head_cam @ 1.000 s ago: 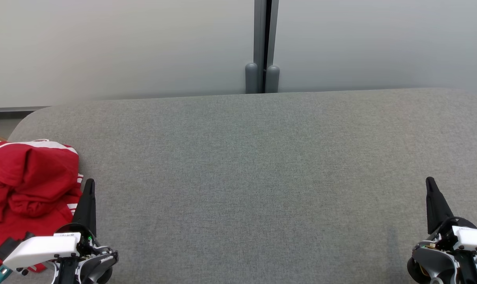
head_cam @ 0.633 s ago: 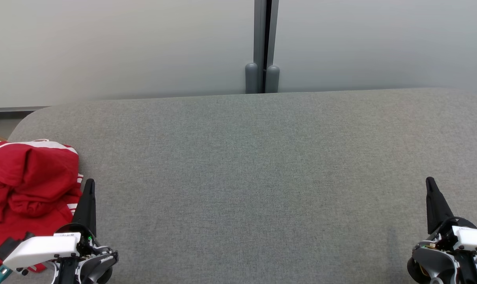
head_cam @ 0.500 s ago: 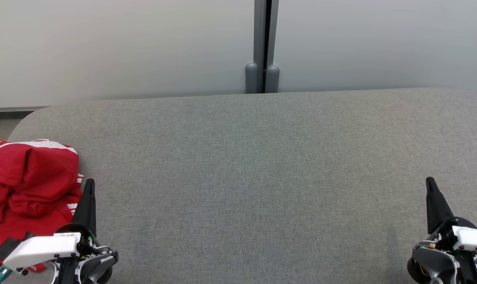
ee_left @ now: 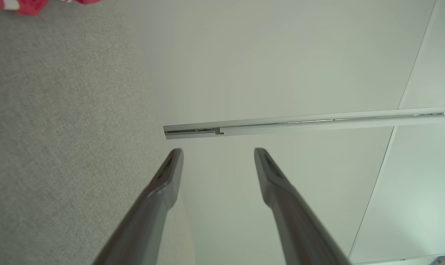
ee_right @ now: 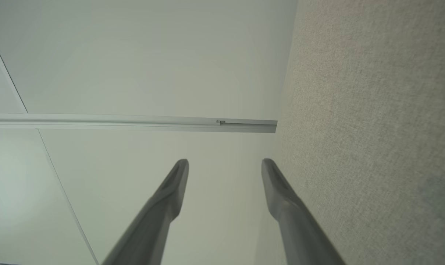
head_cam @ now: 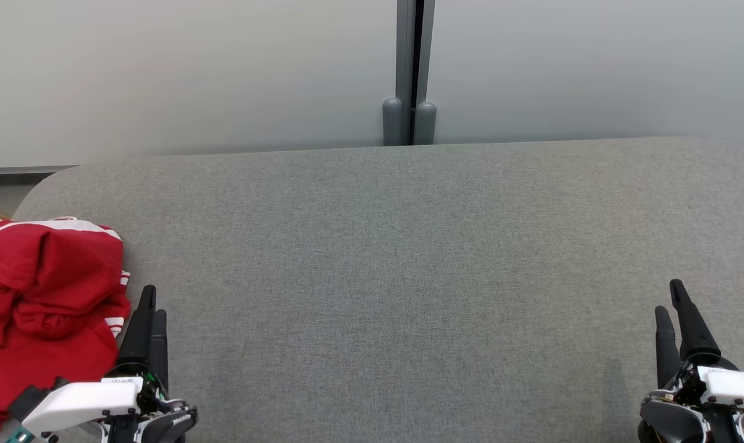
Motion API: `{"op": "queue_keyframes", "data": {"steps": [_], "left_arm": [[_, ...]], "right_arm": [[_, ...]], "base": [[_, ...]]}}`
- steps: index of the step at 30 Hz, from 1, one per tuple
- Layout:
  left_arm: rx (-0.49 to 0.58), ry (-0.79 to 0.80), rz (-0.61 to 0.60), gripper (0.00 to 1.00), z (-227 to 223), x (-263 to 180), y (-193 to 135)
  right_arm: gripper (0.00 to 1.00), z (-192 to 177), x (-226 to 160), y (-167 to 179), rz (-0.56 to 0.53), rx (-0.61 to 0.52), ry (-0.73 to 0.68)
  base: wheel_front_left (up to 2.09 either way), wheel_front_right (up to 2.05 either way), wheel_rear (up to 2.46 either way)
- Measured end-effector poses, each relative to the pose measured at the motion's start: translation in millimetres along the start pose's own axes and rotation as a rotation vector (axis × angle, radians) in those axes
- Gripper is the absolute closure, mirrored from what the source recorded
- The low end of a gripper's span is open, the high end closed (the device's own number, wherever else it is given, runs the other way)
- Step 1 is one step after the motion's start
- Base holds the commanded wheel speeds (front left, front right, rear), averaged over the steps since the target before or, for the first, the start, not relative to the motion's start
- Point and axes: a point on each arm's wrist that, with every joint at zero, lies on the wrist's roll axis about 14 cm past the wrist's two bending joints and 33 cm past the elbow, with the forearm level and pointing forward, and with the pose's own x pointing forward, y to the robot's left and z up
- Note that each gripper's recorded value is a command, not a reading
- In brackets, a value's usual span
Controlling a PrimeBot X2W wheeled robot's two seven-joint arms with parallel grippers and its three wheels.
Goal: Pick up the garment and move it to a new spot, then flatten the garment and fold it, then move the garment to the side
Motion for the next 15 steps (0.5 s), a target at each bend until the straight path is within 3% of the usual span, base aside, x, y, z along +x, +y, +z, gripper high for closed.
{"op": "queue_keyframes", "data": {"steps": [5, 15], "left_arm": [[0.066, 0.0, -0.017, 0.0, -2, 2, -7], [0.27, -0.02, -0.072, 0.0, -1, 8, -26]], "right_arm": [[0.0, 3, 1, 3, 0.007, -0.073, -0.01], [0.0, 14, 3, 18, 0.043, -0.323, -0.033]], "base": [[0.0, 0.0, 0.0], [0.0, 0.0, 0.0]]}}
